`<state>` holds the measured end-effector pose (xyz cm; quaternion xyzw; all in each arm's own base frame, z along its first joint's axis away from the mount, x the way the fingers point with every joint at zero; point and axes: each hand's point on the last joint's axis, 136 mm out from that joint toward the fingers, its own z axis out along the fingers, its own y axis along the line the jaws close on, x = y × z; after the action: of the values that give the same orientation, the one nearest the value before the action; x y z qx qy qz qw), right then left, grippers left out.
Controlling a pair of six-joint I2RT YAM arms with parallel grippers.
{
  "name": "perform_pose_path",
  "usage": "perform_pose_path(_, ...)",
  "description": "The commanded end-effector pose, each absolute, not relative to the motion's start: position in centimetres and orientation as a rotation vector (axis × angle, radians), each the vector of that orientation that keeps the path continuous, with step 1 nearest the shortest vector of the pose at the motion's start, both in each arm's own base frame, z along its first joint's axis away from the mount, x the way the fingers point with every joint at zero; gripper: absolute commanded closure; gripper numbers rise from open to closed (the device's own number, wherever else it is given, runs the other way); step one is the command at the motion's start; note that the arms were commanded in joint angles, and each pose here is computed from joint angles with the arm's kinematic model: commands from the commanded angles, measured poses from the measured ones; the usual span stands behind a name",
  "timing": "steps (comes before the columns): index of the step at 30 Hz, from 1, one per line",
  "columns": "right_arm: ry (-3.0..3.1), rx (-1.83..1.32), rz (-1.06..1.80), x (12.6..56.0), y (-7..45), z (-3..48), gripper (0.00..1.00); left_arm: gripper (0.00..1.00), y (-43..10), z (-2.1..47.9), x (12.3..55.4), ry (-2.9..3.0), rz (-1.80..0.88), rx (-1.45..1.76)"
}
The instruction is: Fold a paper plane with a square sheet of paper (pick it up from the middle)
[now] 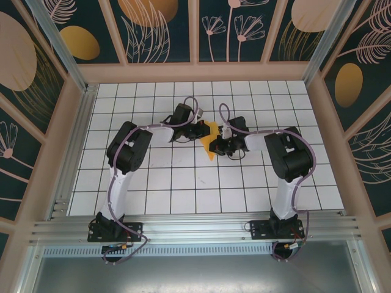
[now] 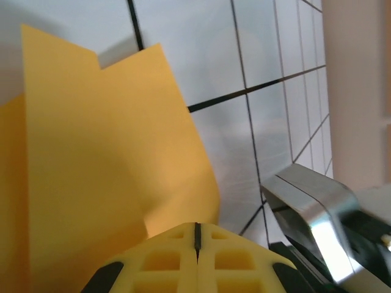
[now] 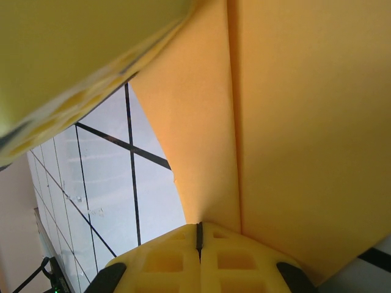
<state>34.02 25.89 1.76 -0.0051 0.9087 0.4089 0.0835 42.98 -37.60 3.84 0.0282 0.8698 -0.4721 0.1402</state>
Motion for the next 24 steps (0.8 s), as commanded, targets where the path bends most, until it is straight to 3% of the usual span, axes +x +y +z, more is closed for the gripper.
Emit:
perform_pose_path(1, 2.865, 0.073, 1.094, 31.4, 23.9, -1.4, 0.96, 0.97, -37.2, 1.8, 43.2, 2.602, -1.253, 0.062)
perform_pose_path(10, 2.925, 0.050, 1.069, 29.5, 23.4, -2.5, 0.98, 0.95, -35.8, -0.7, 45.8, 2.670, -0.989, 0.041)
perform_pose_path(24, 2.966, 0.055, 1.108, 26.3, 22.4, -3.4, 1.00, 0.95, -35.4, -2.1, 47.8, 2.665, -0.933, 0.067)
